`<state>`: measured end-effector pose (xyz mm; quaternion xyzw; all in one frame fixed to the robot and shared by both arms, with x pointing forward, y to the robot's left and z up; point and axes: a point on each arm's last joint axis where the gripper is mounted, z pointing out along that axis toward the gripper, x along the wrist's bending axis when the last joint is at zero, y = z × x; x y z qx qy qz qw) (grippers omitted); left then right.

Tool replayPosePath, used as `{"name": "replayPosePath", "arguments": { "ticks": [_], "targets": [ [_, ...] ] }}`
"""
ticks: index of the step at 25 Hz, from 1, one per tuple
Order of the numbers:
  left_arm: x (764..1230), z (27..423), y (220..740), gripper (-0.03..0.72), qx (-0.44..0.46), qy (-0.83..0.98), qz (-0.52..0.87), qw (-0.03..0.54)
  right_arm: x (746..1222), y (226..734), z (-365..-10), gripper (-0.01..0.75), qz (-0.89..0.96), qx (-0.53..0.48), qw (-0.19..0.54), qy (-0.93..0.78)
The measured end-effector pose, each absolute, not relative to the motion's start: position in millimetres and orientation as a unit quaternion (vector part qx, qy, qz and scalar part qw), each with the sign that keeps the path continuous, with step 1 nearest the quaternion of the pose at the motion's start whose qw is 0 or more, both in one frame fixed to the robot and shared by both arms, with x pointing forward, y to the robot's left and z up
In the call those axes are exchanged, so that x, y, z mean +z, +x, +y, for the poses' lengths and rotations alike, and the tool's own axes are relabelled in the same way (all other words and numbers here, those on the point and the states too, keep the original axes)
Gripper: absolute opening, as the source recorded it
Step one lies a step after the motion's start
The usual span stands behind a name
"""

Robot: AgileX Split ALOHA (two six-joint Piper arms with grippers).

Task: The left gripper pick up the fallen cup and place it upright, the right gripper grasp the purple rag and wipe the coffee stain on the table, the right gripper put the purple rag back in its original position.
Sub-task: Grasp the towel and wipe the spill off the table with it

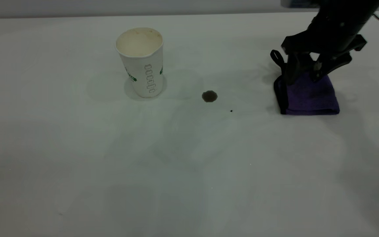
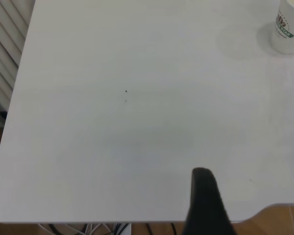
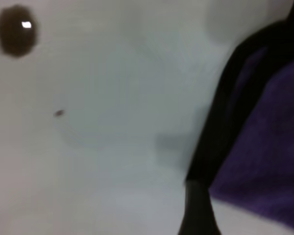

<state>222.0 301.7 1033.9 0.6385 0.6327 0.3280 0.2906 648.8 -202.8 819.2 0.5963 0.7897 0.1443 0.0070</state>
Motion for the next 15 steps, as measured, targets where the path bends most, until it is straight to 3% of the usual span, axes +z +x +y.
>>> {"name": "replayPosePath", "arguments": {
  "ticks": [15],
  "targets": [
    [1033.8, 301.7, 221.9, 0.538, 0.327, 0.639, 0.633, 0.290, 770.7, 669.6, -209.2, 0.568, 0.796, 0.072, 0.017, 0.601]
  ]
}}
